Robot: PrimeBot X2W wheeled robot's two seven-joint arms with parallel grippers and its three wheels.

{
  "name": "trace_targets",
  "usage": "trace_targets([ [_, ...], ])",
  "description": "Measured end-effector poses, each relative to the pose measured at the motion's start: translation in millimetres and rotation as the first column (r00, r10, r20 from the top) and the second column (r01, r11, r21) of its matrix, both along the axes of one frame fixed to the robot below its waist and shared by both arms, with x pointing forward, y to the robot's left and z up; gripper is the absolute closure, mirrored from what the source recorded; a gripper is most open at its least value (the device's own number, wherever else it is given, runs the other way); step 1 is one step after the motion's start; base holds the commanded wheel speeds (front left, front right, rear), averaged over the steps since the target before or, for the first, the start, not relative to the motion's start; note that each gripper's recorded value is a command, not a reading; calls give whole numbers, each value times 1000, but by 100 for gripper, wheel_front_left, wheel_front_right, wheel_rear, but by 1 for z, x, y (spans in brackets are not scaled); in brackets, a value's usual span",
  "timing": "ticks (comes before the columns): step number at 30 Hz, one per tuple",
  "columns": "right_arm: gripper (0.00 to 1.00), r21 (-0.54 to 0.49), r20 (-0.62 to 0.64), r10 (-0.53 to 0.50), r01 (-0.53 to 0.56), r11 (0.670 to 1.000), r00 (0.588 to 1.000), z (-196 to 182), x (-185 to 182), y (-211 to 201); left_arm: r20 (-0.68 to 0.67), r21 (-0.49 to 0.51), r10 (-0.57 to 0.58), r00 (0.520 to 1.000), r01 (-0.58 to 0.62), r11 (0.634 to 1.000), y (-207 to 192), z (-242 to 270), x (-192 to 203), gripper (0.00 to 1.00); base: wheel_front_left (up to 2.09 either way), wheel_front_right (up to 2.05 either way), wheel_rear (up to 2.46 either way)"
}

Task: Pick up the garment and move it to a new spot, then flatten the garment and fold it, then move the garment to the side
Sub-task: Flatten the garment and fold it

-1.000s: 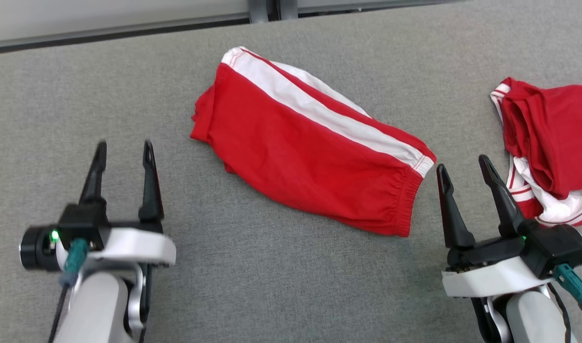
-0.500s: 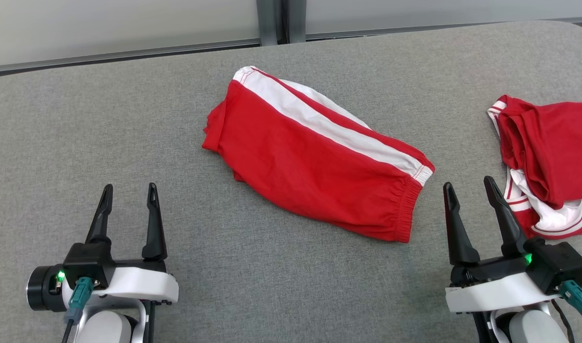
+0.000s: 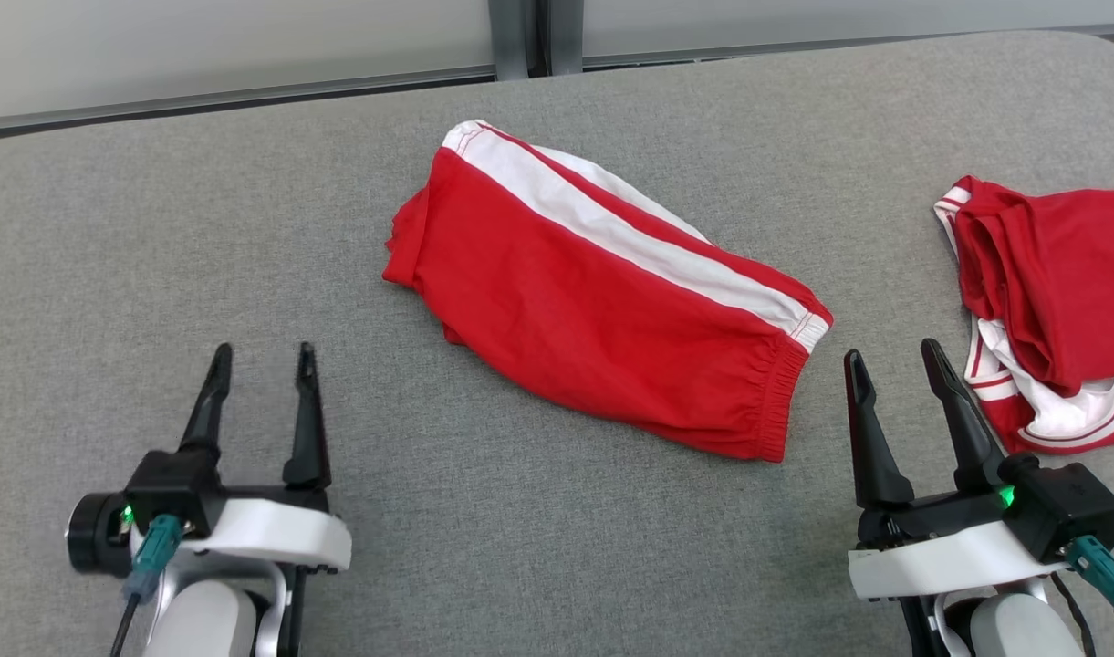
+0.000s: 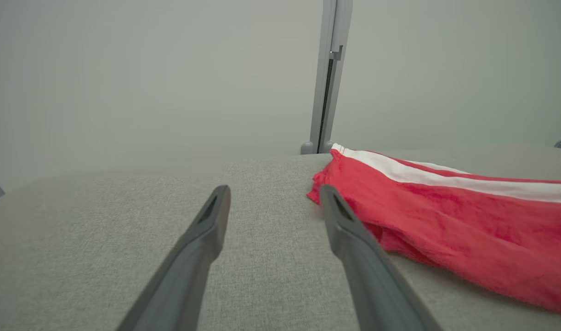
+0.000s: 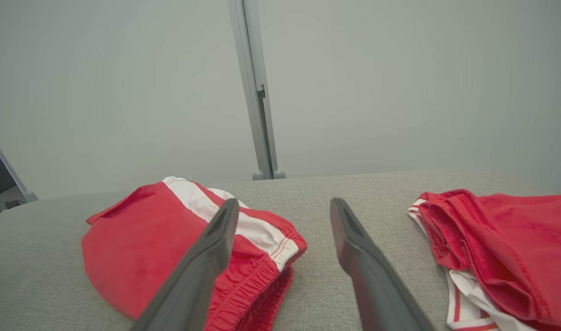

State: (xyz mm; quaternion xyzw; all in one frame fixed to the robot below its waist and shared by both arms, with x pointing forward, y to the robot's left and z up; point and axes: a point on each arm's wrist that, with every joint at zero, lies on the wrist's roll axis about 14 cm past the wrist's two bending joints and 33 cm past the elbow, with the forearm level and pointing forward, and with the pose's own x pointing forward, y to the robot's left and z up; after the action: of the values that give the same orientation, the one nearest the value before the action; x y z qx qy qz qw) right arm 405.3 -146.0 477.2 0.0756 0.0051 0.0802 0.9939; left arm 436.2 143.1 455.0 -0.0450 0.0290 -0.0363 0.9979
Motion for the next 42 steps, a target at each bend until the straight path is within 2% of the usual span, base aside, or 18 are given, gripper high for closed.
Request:
trace_targets([
  [4,0,1,-8,-7,7,1000,1000,-4,4,-2,4,-27,-93,996,93,995,-23,5,21,0,0,0,0],
  [8,0,1,-9,-2,2,1000,1000,-7,13,-1,-17,-21,-220,975,219,975,-53,8,55,0,0,0,0],
  [13,0,-1,-24,-5,5,1000,1000,-14,19,-1,-194,-6,-315,929,320,947,-75,-30,83,0,0,0,0],
  [17,0,-1,-41,-29,29,1000,999,-20,16,-9,-347,-20,-332,877,347,938,-81,-67,90,0,0,0,0],
  [22,0,1,-65,-56,56,998,996,-28,13,-18,-448,-59,-351,823,364,930,-91,-91,93,2,0,0,0],
  [23,0,2,-66,-58,59,998,996,-28,13,-18,-459,-59,-354,814,370,927,-92,-93,94,42,0,0,0],
  [25,0,1,-65,-62,62,998,996,-28,14,-20,-468,-66,-360,807,374,925,-94,-95,96,100,0,0,0],
  [31,0,5,-67,-61,61,998,996,-30,15,-19,-453,-69,-372,810,384,921,-98,-97,96,100,0,0,0],
  [37,0,15,-68,-51,52,999,996,-30,15,-15,-382,-109,-339,860,322,940,-85,-91,97,100,0,0,0],
  [42,0,24,-61,-36,38,999,997,-28,17,-9,-330,-167,-288,899,245,955,-70,-94,72,100,0,0,0],
])
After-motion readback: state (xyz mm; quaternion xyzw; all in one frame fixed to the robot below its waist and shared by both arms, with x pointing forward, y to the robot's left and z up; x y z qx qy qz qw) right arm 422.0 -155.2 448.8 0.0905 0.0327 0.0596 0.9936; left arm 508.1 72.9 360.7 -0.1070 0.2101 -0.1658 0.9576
